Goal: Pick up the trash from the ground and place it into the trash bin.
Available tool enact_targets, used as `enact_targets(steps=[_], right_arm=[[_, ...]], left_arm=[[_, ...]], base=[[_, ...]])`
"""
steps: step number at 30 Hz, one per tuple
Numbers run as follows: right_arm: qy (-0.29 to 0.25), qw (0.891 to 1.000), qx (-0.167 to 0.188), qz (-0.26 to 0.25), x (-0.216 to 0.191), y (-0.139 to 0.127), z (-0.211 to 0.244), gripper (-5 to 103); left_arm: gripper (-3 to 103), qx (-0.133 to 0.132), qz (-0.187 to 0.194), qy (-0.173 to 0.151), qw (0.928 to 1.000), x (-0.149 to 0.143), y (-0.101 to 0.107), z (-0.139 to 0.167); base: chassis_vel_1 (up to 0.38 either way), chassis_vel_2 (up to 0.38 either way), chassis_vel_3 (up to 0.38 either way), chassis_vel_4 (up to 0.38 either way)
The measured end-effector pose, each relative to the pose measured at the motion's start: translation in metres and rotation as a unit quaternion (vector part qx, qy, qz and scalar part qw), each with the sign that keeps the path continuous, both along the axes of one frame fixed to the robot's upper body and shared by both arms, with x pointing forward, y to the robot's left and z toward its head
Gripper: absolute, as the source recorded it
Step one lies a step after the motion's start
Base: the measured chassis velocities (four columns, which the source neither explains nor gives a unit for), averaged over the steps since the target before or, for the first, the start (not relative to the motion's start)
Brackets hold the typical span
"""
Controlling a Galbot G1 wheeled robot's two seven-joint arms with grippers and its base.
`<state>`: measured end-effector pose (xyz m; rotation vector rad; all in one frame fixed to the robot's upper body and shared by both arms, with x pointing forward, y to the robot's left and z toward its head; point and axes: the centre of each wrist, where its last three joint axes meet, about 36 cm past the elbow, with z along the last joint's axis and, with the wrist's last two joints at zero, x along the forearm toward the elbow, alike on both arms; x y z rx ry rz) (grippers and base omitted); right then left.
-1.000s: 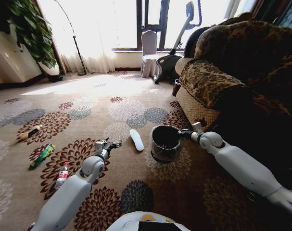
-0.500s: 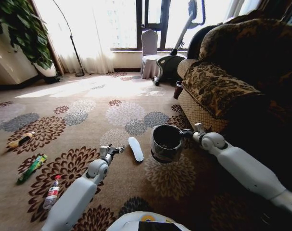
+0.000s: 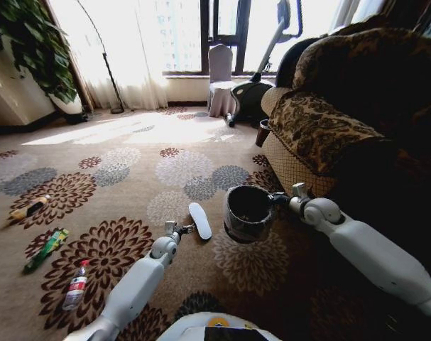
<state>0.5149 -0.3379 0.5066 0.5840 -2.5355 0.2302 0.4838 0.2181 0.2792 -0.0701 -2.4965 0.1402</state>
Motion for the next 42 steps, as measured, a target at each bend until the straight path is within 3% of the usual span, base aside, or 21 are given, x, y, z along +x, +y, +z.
enact_targets(steps=[6, 15, 25, 29, 33, 35, 41, 42], right_arm=[[0.008, 1.000, -0.008, 0.000, -0.006, -0.006, -0.002, 2], [0.011, 1.000, -0.012, 0.006, -0.009, -0.006, 0.000, 2], [0.010, 1.000, -0.017, 0.011, -0.015, -0.008, 0.002, 2], [0.009, 1.000, -0.014, 0.015, -0.016, -0.006, 0.004, 2], [0.006, 1.000, -0.010, 0.018, -0.020, -0.005, 0.005, 2], [0.006, 1.000, -0.011, 0.016, -0.021, -0.007, 0.005, 2], [0.002, 1.000, -0.012, 0.011, -0.027, -0.014, 0.008, 2], [0.002, 1.000, -0.012, 0.011, -0.027, -0.014, 0.008, 2]], left_arm=[[100, -0.005, -0.007, -0.004, 1.0000, 0.013, -0.014, -0.024], [100, -0.030, -0.001, 0.017, 0.9994, 0.019, -0.035, -0.055], [101, -0.105, 0.029, 0.018, 0.9939, 0.036, -0.046, -0.071], [93, -0.124, 0.029, 0.023, 0.9916, 0.038, -0.054, -0.074], [72, -0.137, 0.026, 0.026, 0.9899, 0.039, -0.061, -0.079], [72, -0.139, 0.026, 0.027, 0.9897, 0.040, -0.062, -0.079], [45, -0.147, 0.028, 0.030, 0.9883, 0.045, -0.065, -0.079], [45, -0.147, 0.028, 0.030, 0.9883, 0.045, -0.065, -0.079]], base=[[0.000, 0.000, 0.000, 0.000], [0.000, 0.000, 0.000, 0.000], [0.000, 0.000, 0.000, 0.000], [0.000, 0.000, 0.000, 0.000], [0.000, 0.000, 0.000, 0.000], [0.000, 0.000, 0.000, 0.000], [0.000, 0.000, 0.000, 0.000], [0.000, 0.000, 0.000, 0.000]])
